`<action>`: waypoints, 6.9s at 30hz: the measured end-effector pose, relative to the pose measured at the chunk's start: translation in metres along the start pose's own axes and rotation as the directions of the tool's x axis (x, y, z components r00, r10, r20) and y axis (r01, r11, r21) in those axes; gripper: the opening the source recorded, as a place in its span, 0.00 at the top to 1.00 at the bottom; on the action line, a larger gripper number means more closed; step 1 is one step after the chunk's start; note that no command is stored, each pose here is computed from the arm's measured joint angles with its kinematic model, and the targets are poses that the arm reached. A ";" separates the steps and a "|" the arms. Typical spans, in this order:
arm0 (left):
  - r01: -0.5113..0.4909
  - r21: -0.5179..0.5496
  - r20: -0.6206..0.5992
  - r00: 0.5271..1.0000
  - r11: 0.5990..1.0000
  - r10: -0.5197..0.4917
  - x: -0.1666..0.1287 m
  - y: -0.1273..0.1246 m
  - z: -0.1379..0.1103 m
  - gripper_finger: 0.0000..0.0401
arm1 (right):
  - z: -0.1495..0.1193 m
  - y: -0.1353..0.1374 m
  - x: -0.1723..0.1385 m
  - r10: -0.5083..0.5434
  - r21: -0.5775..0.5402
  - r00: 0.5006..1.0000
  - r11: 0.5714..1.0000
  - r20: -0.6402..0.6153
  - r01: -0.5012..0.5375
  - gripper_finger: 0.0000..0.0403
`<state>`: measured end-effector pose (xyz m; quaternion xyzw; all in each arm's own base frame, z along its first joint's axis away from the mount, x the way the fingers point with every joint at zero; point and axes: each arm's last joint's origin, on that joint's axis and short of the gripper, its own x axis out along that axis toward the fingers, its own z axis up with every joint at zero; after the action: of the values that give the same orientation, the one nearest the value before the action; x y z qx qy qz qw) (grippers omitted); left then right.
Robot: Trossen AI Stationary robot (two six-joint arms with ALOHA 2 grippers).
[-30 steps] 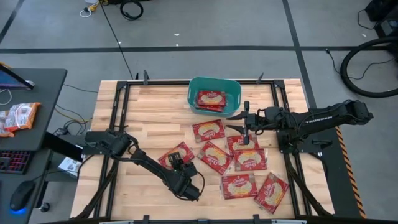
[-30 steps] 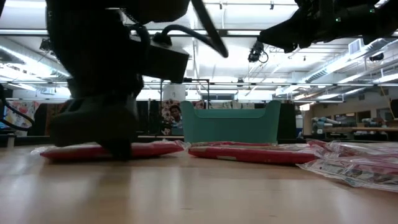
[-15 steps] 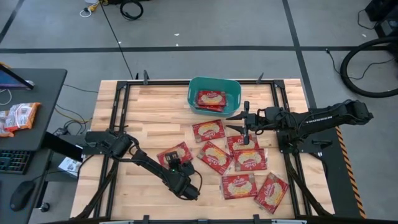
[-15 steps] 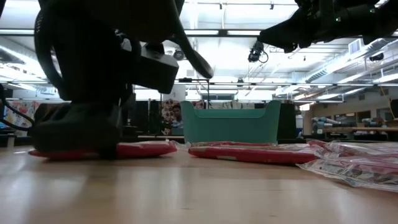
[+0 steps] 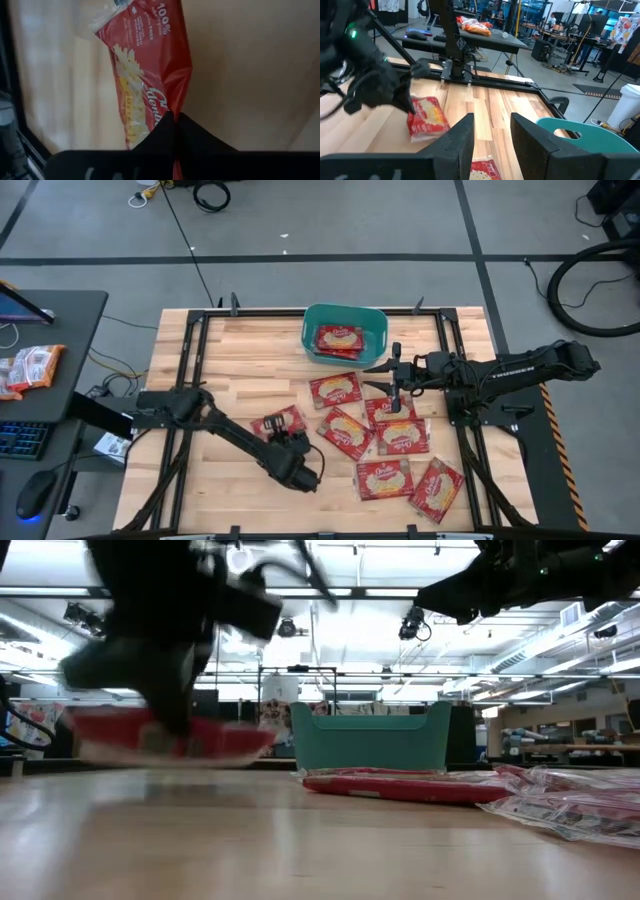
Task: Sort popcorn bags into baskets
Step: Put the red popcorn bag into the blue bin
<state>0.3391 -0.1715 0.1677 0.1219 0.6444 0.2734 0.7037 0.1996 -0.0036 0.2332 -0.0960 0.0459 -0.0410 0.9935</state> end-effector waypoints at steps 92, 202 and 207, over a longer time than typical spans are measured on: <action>0.269 0.129 0.440 0.847 0.954 -0.298 0.067 0.113 0.138 0.66 | -0.001 -0.001 -0.003 -0.022 -0.033 0.999 0.999 -0.025 0.022 0.67; 0.306 0.363 0.432 0.781 0.880 -0.450 0.045 0.158 0.131 0.57 | -0.001 -0.001 -0.003 -0.014 -0.044 1.000 0.999 -0.028 0.012 0.67; 0.430 0.363 0.408 0.724 0.826 -0.556 0.043 0.122 0.131 0.58 | 0.000 -0.001 -0.003 -0.016 -0.040 1.000 0.999 -0.020 0.015 0.67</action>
<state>0.4398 -0.0240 0.2136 0.0962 0.4781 -0.0473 0.8717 0.1968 -0.0042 0.2331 -0.1158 0.0561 -0.0486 0.9905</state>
